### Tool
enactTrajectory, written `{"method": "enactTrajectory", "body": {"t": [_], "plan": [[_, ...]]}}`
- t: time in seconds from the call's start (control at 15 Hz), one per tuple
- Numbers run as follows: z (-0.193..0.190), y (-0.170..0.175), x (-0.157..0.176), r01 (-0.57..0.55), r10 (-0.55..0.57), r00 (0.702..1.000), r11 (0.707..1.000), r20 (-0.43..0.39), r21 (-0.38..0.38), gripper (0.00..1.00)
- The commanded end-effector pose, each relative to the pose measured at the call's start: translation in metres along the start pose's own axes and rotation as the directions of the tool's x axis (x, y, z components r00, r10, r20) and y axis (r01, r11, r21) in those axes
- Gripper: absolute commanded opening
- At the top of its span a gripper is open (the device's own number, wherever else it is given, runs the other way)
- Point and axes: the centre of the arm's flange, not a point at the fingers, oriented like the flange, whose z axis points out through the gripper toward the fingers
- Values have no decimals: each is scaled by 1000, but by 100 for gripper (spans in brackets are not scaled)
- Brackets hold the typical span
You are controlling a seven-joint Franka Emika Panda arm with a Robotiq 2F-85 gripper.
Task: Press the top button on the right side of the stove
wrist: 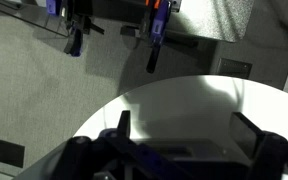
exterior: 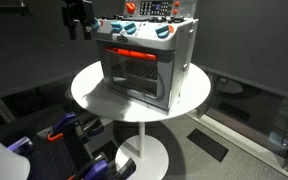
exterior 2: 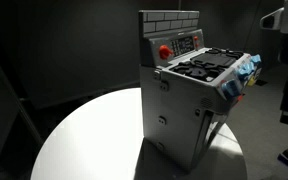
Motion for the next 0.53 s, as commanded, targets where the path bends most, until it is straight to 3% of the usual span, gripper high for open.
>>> {"method": "enactTrajectory", "body": {"t": [0.0,0.47], "plan": [[0,0,0,0,0,1000,1000,-1,0,100],[-14,11,12,-68,67,997,997,-43,-23,100]]}}
